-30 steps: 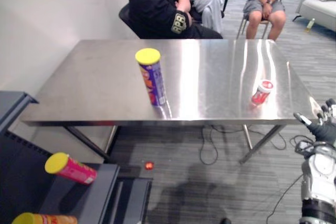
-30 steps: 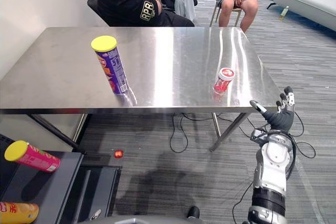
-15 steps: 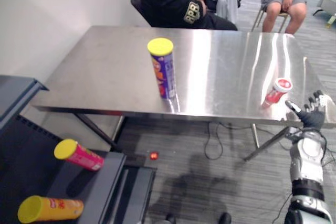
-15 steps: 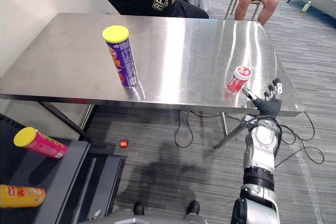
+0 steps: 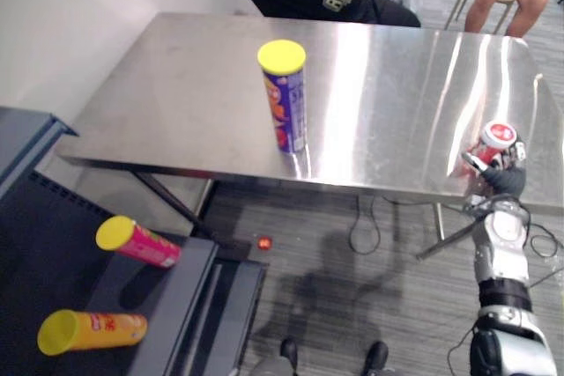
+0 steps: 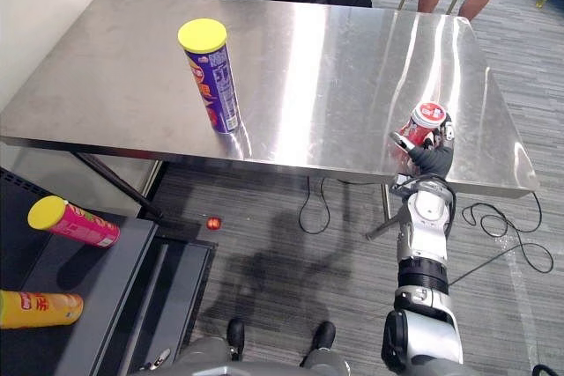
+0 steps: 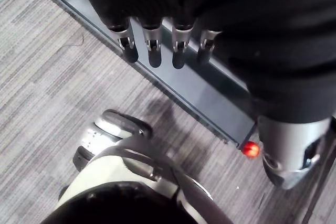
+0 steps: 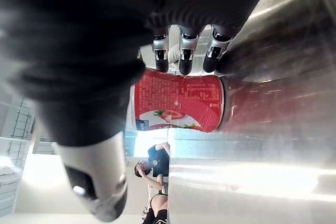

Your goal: Put the gum and the chips on the shelf.

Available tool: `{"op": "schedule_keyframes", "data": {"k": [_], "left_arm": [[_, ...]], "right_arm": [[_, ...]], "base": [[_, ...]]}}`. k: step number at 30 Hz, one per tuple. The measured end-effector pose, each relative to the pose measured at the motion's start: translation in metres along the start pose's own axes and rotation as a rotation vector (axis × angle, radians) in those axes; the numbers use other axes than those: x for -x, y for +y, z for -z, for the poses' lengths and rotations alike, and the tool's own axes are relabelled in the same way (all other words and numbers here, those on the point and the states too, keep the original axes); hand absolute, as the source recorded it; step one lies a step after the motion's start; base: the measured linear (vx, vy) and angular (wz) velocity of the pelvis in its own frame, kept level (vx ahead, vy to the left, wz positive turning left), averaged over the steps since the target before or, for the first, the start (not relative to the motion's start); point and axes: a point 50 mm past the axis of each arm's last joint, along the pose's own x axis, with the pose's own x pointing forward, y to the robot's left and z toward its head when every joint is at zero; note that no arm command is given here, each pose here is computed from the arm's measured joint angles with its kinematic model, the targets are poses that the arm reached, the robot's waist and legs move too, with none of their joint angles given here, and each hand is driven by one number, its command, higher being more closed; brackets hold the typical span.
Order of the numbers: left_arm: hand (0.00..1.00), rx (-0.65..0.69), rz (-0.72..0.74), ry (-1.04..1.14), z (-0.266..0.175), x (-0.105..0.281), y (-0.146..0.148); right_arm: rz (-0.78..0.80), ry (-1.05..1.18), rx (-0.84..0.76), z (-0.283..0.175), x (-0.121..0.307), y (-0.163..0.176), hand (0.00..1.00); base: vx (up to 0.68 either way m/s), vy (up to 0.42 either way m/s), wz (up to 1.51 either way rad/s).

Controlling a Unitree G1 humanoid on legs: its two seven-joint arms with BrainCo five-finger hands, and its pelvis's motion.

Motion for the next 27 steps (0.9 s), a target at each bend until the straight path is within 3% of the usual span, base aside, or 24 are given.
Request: {"op": "schedule_keyframes", "data": {"k": [27], "left_arm": [[0.00, -0.019, -0.008, 0.007, 0.002, 0.000, -0.002]], "right_arm": [[0.013, -0.050, -0.056, -0.023, -0.021, 0.009, 0.00]], "base": [[-0.03, 0.000, -0.03]]}}
